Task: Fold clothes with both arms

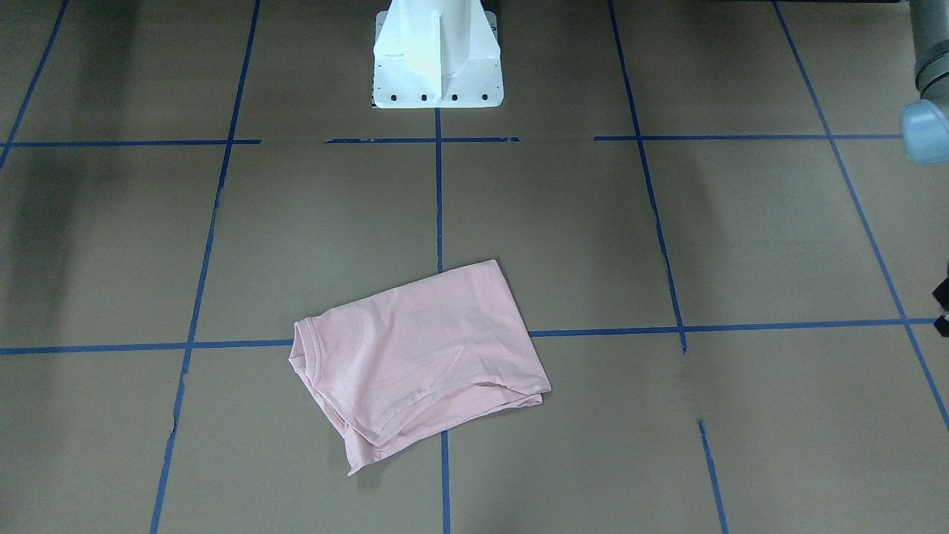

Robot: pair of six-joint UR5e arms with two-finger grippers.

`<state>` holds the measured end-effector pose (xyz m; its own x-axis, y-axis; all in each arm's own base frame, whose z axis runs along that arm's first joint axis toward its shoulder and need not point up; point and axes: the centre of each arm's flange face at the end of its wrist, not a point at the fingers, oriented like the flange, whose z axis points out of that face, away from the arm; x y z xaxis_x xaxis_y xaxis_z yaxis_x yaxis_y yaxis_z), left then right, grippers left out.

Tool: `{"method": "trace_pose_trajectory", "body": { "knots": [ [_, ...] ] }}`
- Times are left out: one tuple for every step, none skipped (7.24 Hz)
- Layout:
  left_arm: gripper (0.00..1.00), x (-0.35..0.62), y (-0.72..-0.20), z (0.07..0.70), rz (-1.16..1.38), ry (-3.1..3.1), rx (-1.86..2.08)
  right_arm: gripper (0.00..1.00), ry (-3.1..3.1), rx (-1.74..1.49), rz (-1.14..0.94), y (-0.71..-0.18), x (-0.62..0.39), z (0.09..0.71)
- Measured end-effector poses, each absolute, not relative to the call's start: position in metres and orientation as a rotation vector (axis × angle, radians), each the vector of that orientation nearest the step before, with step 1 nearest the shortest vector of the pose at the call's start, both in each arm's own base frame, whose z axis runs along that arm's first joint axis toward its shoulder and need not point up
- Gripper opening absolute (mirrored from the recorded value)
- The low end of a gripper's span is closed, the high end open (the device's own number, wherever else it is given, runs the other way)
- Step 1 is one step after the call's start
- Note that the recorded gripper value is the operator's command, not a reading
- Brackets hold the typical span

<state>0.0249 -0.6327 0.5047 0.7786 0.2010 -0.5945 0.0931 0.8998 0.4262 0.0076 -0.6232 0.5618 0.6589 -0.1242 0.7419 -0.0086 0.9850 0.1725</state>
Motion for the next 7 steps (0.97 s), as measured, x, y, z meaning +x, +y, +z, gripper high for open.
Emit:
{"method": "trace_pose_trajectory", "body": {
  "knots": [
    [1.00,-0.007,-0.624,0.524,0.121,0.660,0.423,1.00,-0.845,0.126,-0.077,-0.590,0.016,0.559],
    [1.00,-0.031,-0.617,0.537,0.173,0.651,0.381,1.00,-0.836,0.089,-0.106,-0.564,0.021,0.551],
    [1.00,-0.047,-0.610,0.548,0.216,0.643,0.335,1.00,-0.825,0.064,-0.155,-0.544,0.028,0.551],
    [1.00,-0.054,-0.601,0.561,0.231,0.648,0.287,1.00,-0.823,0.045,-0.190,-0.526,0.037,0.564],
    [1.00,-0.055,-0.586,0.585,0.230,0.682,0.246,1.00,-0.825,0.031,-0.200,-0.509,0.046,0.583],
    [1.00,-0.052,-0.575,0.607,0.238,0.726,0.247,1.00,-0.824,0.032,-0.200,-0.499,0.050,0.594],
    [1.00,-0.051,-0.566,0.627,0.249,0.744,0.270,1.00,-0.822,0.033,-0.197,-0.494,0.052,0.601]
  ]
}}
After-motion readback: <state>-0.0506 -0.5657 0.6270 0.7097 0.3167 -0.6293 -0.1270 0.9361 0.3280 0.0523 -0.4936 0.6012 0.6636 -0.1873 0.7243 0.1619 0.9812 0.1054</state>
